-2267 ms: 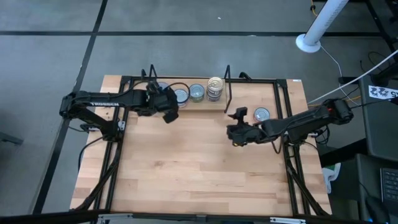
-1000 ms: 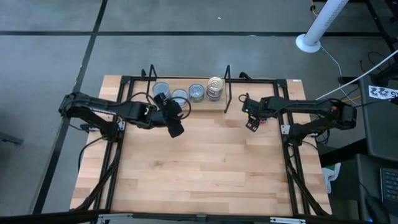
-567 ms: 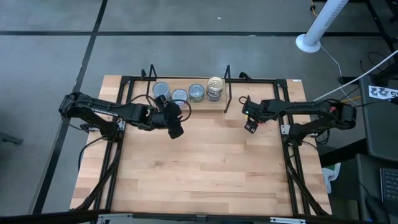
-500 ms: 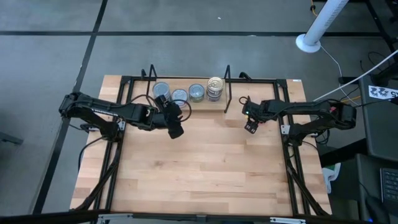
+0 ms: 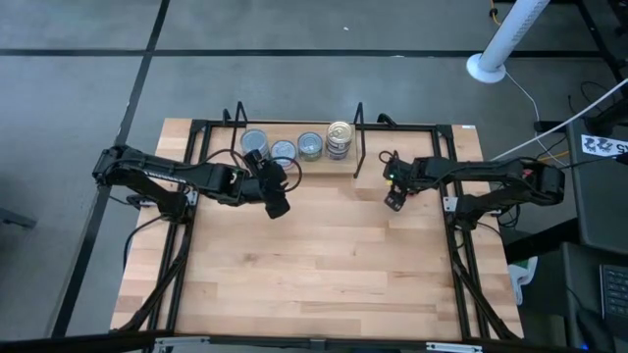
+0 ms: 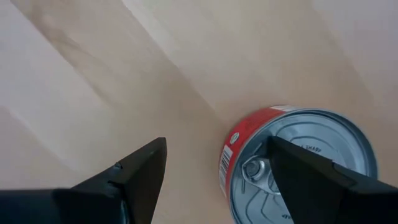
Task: Stack canned seafood by type on shelf
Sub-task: Stack the red tuna can on top of the red tuna can on the shelf
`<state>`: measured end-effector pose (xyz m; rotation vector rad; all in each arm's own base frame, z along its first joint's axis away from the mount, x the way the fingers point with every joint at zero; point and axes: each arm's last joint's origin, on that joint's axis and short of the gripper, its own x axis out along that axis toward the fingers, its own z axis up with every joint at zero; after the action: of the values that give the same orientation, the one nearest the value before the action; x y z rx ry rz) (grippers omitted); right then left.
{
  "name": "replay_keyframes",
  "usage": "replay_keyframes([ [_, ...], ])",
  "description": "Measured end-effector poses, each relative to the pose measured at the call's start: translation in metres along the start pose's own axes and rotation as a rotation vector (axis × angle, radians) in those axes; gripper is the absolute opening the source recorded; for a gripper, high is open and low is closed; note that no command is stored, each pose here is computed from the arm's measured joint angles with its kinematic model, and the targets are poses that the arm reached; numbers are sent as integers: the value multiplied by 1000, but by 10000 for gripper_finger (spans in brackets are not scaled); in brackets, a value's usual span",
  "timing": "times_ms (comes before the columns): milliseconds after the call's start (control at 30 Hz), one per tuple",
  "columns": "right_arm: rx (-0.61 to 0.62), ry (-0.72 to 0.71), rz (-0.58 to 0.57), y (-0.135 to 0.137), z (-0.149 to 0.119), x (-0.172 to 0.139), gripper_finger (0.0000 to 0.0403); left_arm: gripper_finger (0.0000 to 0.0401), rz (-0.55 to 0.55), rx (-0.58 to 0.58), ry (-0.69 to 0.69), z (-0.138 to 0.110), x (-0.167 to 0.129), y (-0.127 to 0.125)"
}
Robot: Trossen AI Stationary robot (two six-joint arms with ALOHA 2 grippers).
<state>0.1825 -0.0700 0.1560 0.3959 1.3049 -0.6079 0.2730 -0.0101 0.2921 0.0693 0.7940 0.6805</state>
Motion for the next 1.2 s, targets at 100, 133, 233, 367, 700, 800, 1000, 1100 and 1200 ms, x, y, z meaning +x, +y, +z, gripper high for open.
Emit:
replay_keyframes([
  [100,28,7,40,2,0,0,279,225,0,0,0,0,0,0],
  [133,23,2,49,4,0,0,279,225,0,0,0,0,0,0],
  [233,-12,-28,82,13,0,-1,279,225,0,0,0,0,0,0],
  [367,-55,-71,125,29,-1,-4,279,225,0,0,0,0,0,0],
  [700,-128,-137,240,72,-16,-12,279,225,0,-12,-1,0,0,0],
  [800,-173,-151,268,84,-23,-16,279,225,-1,-14,-3,0,0,0],
  [1000,-297,-165,270,103,-43,-21,279,225,-25,-51,-54,6,-1,-3],
  [1100,-364,-167,281,111,-52,-24,279,225,-79,-56,-109,12,-3,-9],
  [1200,-415,-161,283,116,-61,-26,279,225,-143,-58,-165,18,-4,-19],
])
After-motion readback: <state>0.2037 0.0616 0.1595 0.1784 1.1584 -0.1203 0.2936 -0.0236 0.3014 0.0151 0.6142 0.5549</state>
